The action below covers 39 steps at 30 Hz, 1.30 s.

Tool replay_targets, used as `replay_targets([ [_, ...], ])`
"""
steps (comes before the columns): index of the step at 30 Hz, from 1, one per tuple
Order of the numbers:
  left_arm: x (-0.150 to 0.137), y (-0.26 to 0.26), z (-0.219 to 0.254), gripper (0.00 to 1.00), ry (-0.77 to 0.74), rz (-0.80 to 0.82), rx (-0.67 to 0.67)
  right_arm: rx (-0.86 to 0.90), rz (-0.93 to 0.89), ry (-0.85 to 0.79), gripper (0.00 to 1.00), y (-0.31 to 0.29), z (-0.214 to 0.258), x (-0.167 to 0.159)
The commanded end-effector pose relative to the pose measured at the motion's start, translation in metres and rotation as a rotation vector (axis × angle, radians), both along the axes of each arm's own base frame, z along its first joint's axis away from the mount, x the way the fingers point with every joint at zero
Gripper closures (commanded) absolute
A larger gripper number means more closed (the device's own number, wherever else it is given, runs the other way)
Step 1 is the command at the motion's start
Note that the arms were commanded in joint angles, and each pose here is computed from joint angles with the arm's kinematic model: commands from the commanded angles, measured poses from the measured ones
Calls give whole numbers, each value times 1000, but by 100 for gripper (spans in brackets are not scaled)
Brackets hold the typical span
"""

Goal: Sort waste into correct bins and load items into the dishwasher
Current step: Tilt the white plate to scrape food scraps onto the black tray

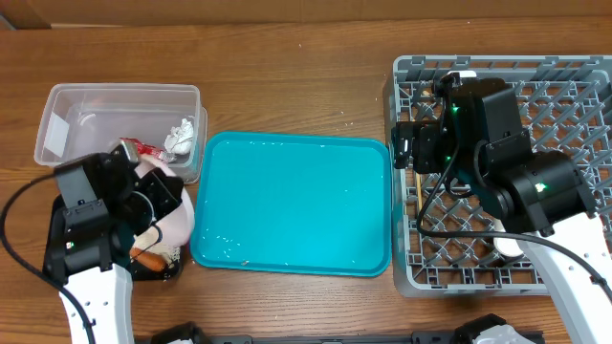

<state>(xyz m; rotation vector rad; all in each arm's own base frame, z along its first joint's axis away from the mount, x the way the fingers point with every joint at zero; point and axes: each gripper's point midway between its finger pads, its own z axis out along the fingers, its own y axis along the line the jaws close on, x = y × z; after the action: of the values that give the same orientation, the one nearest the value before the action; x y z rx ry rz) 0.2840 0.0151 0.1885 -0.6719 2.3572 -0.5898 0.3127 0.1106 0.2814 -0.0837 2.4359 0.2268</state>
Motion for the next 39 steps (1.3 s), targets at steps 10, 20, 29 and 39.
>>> replay_targets([
  [10,-12,-9,-4,96,28,-79,-27,15,3,-28,0,2,11,2],
  [20,-13,-20,13,96,5,-69,-188,15,3,-28,0,2,11,2],
  [29,-4,-30,41,96,-132,-152,-250,15,3,-28,0,2,11,2],
  [39,-9,-16,34,96,-109,-115,-172,15,3,-28,0,2,11,2],
])
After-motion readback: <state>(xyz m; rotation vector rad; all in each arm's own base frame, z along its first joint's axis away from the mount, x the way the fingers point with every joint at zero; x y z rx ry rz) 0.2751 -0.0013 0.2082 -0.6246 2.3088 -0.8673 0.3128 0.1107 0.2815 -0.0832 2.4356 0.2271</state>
